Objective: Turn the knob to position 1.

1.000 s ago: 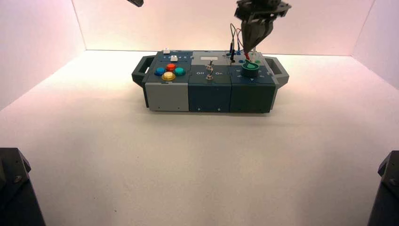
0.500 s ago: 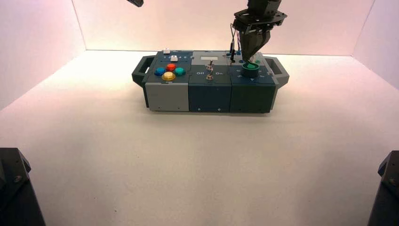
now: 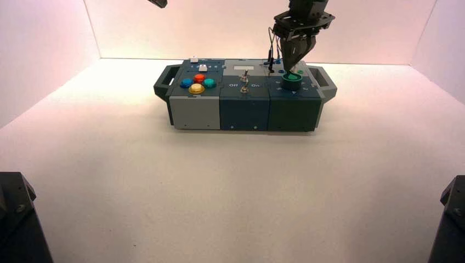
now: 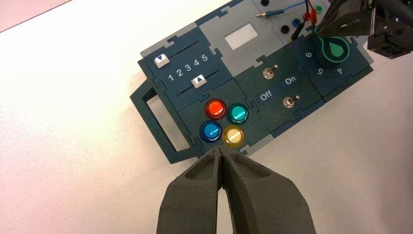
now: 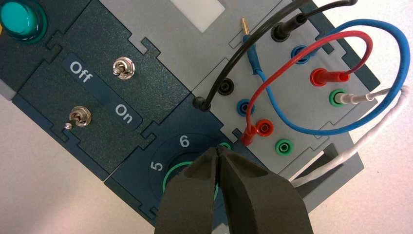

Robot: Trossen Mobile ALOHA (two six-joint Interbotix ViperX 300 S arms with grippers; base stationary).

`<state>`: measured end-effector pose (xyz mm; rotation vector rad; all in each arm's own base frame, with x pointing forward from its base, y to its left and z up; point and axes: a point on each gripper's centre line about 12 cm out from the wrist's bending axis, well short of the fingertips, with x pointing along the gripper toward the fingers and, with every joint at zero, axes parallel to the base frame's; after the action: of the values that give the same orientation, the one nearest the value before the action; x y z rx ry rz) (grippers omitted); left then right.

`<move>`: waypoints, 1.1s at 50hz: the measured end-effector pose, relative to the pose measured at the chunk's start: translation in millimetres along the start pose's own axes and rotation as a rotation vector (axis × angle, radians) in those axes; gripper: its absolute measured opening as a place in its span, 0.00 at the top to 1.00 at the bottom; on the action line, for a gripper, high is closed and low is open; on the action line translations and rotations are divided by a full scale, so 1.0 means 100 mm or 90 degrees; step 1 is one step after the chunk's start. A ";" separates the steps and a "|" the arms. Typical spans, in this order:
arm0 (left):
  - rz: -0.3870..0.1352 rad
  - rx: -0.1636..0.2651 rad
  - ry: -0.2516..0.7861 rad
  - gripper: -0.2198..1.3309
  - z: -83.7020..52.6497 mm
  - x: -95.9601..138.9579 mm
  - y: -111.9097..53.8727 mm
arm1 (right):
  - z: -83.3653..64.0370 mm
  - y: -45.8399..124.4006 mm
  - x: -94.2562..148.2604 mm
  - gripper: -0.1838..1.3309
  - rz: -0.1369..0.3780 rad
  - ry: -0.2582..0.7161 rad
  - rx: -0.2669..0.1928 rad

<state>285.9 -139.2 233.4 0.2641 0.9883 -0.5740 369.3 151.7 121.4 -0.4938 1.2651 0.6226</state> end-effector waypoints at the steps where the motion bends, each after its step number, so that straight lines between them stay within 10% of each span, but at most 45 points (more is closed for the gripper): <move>1: 0.000 0.002 -0.001 0.96 0.00 0.00 0.00 | 0.00 -0.01 0.00 0.97 0.000 0.000 0.001; 55: -0.001 0.002 0.000 0.96 0.00 0.00 0.00 | 0.02 0.00 0.03 0.97 0.004 -0.003 0.003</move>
<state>285.7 -139.7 233.4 0.2663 0.9878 -0.5762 371.5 154.0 118.8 -0.4843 1.2641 0.6248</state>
